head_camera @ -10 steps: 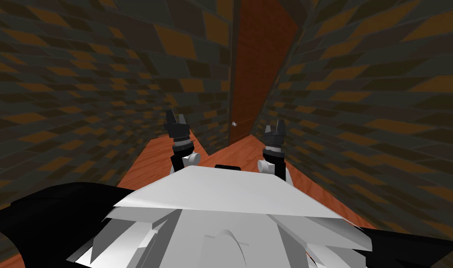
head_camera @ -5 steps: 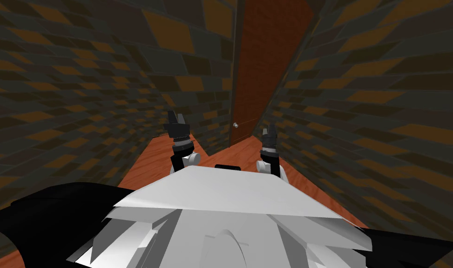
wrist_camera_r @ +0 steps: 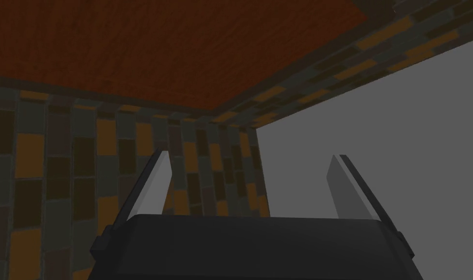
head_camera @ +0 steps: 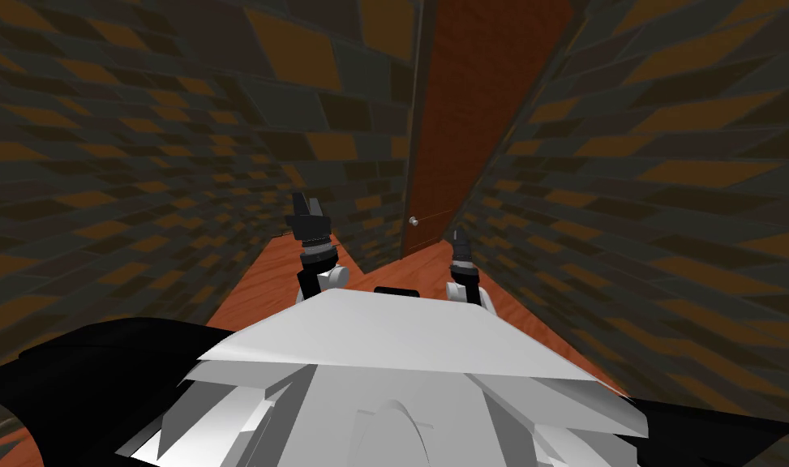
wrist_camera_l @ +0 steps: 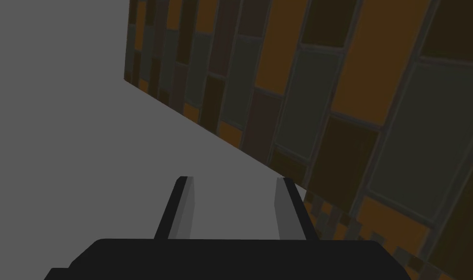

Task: Pull the door open

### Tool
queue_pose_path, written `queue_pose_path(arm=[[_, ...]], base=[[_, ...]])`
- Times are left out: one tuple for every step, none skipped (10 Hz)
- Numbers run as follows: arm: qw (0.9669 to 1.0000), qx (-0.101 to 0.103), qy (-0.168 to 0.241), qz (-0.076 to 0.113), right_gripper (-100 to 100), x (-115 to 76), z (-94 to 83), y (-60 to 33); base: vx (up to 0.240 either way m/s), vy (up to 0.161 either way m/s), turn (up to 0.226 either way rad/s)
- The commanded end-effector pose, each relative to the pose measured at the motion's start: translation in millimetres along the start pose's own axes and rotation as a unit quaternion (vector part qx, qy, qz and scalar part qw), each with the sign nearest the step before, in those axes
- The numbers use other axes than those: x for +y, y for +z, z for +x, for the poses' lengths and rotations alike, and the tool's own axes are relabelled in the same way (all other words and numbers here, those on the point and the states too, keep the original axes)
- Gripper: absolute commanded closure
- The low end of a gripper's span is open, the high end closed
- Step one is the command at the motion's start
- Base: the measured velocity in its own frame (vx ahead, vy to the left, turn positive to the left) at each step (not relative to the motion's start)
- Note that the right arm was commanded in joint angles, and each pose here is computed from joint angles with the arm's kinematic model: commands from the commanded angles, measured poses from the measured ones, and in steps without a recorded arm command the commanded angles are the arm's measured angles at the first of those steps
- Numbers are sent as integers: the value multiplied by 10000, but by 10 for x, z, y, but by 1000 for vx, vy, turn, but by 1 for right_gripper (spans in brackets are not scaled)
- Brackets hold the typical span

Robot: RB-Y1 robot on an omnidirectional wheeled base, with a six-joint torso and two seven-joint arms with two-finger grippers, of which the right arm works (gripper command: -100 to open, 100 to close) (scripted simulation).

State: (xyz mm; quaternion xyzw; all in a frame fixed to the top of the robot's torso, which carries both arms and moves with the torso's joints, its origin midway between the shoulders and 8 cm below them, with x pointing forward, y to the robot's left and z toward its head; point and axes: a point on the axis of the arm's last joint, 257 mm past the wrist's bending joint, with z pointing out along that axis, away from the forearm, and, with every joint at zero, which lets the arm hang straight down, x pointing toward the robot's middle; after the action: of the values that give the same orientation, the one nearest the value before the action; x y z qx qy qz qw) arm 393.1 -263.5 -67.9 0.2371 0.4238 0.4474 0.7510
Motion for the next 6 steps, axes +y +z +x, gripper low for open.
queue_pose_path(arm=[[9994, 110, -335, 27, -100, -121, 67, -47], [9993, 129, -331, 74, -100, -164, 84, -64], [9983, 213, -526, 122, -100, -265, 133, -108], [9968, 291, -727, 146, -100, -346, 175, -146], [9968, 302, -725, 170, -100, -368, 183, -156], [9947, 390, -928, 204, -100, -462, 229, -204]], base=[[108, -17, 92], [62, -15, 25], [46, -7, 57], [57, -13, 82], [49, -13, 41], [65, -11, 72]])
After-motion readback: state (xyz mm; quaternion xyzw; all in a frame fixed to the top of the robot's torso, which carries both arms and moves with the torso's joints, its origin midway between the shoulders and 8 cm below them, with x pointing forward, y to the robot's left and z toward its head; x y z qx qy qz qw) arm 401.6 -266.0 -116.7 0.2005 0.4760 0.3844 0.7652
